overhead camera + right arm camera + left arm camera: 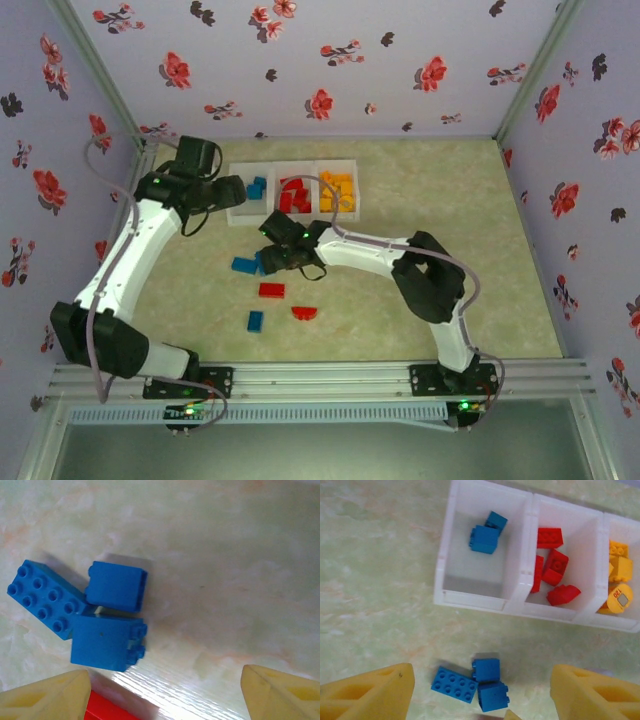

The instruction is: Sort the legos into containers by color

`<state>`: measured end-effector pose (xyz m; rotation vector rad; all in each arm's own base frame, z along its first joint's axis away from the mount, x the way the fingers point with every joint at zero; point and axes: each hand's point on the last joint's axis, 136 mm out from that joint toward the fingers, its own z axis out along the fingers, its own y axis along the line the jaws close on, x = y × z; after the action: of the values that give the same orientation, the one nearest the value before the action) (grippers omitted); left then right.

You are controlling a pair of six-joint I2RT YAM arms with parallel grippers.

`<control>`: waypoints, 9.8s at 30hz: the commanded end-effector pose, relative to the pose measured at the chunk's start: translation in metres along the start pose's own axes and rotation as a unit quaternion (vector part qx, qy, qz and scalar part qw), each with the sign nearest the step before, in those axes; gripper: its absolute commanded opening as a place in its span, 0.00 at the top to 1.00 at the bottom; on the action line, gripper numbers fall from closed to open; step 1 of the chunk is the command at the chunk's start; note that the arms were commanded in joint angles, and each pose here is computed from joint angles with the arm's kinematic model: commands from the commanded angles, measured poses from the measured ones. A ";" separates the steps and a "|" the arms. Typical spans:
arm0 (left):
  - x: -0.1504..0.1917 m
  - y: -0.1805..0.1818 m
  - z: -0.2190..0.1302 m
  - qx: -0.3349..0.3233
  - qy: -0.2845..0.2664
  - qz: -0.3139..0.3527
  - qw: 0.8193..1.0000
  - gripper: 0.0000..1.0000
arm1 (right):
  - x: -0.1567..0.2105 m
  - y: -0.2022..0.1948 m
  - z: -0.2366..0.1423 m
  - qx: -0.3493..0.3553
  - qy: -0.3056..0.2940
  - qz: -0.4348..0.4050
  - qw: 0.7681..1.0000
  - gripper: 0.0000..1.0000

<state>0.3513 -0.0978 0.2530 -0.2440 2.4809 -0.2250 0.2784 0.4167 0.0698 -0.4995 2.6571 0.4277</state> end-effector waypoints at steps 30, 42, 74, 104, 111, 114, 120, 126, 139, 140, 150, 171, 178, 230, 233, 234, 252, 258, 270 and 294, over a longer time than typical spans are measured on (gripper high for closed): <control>0.006 0.021 -0.027 -0.017 -0.008 -0.014 1.000 0.26 | 0.014 0.035 0.044 0.025 0.067 -0.049 0.996 0.32; 0.004 0.023 -0.026 -0.019 -0.009 -0.016 1.000 0.26 | 0.000 0.021 0.036 0.036 0.059 -0.050 0.996 0.61; 0.037 0.042 -0.022 -0.044 0.023 -0.023 0.999 0.28 | -0.208 0.035 -0.030 -0.100 -0.171 0.002 0.980 0.61; 0.129 0.039 0.075 -0.057 0.147 -0.028 0.987 0.19 | -0.146 -0.044 -0.118 -0.066 -0.182 0.044 0.980 0.29; 0.154 0.038 0.099 -0.073 0.202 0.008 0.977 0.18 | -0.112 -0.068 -0.103 -0.044 -0.145 0.061 0.987 0.26; 0.162 0.040 0.108 -0.079 0.222 0.023 0.972 0.16 | -0.104 -0.072 -0.099 -0.040 -0.135 0.065 0.988 0.25; 0.172 0.035 0.119 -0.079 0.262 0.067 0.959 0.15 | -0.101 -0.076 -0.102 -0.033 -0.137 0.067 0.988 0.19; 0.177 0.036 0.126 -0.083 0.281 0.092 0.952 0.15 | -0.104 -0.077 -0.106 -0.028 -0.142 0.065 0.987 0.17; 0.180 0.040 0.145 -0.097 0.312 0.146 0.934 0.23 | -0.099 -0.086 -0.113 -0.012 -0.144 0.066 0.987 0.15; 0.179 0.040 0.145 -0.098 0.312 0.149 0.933 0.25 | -0.098 -0.086 -0.113 -0.011 -0.145 0.066 0.987 0.15; 0.173 0.040 0.144 -0.106 0.315 0.155 0.930 0.42 | -0.093 -0.096 -0.121 -0.001 -0.150 0.072 0.986 0.15; 0.028 0.001 0.134 -0.092 0.177 0.147 0.969 0.47 | -0.087 -0.098 -0.139 -0.017 -0.167 0.081 0.982 0.15; 0.001 -0.009 0.173 -0.090 0.171 0.145 0.970 0.48 | -0.081 -0.103 -0.149 -0.013 -0.175 0.085 0.981 0.15; 0.093 -0.020 0.123 -0.048 0.157 0.039 0.986 0.27 | -0.087 -0.098 -0.133 -0.015 -0.158 0.078 0.984 0.14; 0.108 -0.021 0.131 -0.051 0.169 0.037 0.984 0.28 | -0.086 -0.098 -0.132 -0.017 -0.156 0.079 0.985 0.15; 0.111 -0.022 0.134 -0.051 0.171 0.038 0.983 0.29 | -0.084 -0.098 -0.132 -0.017 -0.156 0.079 0.985 0.15; 0.159 -0.013 0.170 -0.077 0.228 0.049 0.969 0.38 | -0.078 -0.101 -0.130 -0.013 -0.150 0.080 0.985 0.15; 0.169 -0.011 0.177 -0.083 0.241 0.052 0.966 0.40 | -0.078 -0.101 -0.130 -0.013 -0.149 0.080 0.985 0.15; 0.170 -0.013 0.176 -0.081 0.243 0.059 0.965 0.50 | -0.075 -0.104 -0.133 -0.007 -0.152 0.080 0.985 0.15; 0.047 -0.021 0.135 -0.080 0.167 0.097 0.978 0.59 | -0.069 -0.116 -0.159 0.017 -0.170 0.071 0.983 0.14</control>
<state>0.3921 -0.1594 0.1066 -0.0711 2.8389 -0.0575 0.3340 0.2876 0.2114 -0.2072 2.3753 0.5114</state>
